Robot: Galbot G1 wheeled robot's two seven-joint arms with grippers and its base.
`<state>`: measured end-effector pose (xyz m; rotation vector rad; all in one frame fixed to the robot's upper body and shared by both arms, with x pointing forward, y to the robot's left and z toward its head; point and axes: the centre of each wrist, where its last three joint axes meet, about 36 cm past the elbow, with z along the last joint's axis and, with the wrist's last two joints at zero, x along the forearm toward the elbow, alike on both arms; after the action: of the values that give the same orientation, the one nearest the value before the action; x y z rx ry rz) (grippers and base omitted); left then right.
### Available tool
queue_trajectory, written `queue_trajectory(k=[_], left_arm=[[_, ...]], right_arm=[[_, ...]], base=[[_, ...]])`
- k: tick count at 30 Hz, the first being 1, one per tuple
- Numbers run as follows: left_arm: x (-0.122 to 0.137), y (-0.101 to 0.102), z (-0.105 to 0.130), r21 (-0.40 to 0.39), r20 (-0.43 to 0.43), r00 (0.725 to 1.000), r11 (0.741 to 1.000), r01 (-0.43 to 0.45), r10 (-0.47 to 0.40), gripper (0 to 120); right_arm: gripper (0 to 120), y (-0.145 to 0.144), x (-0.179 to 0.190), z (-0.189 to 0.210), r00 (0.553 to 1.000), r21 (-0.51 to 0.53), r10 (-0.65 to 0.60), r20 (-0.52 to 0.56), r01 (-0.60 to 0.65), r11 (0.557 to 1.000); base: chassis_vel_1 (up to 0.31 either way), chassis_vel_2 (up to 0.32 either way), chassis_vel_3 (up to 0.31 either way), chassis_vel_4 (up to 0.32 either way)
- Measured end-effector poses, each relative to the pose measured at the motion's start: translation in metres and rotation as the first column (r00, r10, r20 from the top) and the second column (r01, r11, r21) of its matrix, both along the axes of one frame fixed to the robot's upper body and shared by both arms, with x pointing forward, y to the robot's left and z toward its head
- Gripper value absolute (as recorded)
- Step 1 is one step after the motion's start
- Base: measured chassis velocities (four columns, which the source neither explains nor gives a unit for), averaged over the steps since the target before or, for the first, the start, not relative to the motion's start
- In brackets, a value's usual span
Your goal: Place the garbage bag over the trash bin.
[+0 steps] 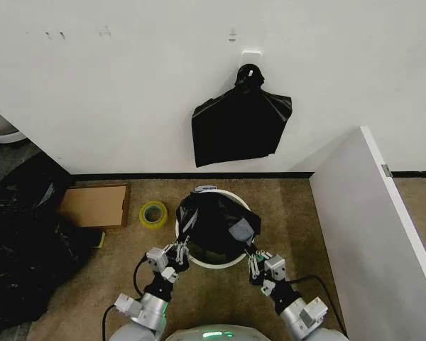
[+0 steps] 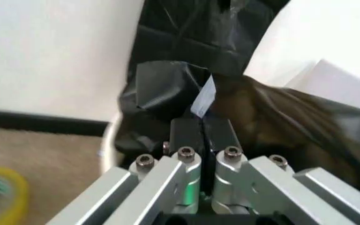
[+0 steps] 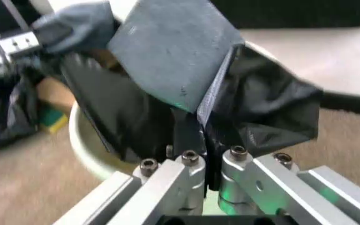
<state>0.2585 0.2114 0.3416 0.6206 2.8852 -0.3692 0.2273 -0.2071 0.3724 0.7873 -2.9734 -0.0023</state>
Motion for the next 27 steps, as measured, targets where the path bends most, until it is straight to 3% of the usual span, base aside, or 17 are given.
queue_trajectory(k=[2,11,13,18,27], left_arm=[[-0.008,0.003,-0.002,0.070,0.036,0.999,0.997,-0.010,0.008,0],[-0.031,0.006,-0.010,0.215,0.107,0.992,0.972,-0.092,0.070,0],[-0.033,0.006,-0.011,0.220,0.107,0.991,0.970,-0.104,0.082,0],[-0.056,0.005,-0.023,0.234,0.090,0.973,0.945,-0.229,0.213,0],[-0.057,0.003,-0.045,0.220,0.036,0.950,0.925,-0.311,0.311,0]], right_arm=[[0,-0.004,-0.010,-0.004,1.000,-0.029,-0.010,-0.021,0.010,1.000],[0,-0.003,-0.019,-0.018,0.996,-0.047,-0.079,-0.051,0.077,0.996],[0,-0.002,-0.019,-0.019,0.995,-0.048,-0.080,-0.051,0.078,0.996],[0,0.000,-0.019,-0.032,0.996,-0.060,-0.082,-0.035,0.079,0.995],[0,0.002,-0.003,-0.048,0.996,-0.064,-0.089,0.002,0.089,0.994]], base=[[0.000,0.000,0.000,0.000],[0.000,0.000,0.000,0.000],[0.000,0.000,0.000,0.000],[0.000,0.000,0.000,0.000],[0.000,0.000,0.000,0.000]])
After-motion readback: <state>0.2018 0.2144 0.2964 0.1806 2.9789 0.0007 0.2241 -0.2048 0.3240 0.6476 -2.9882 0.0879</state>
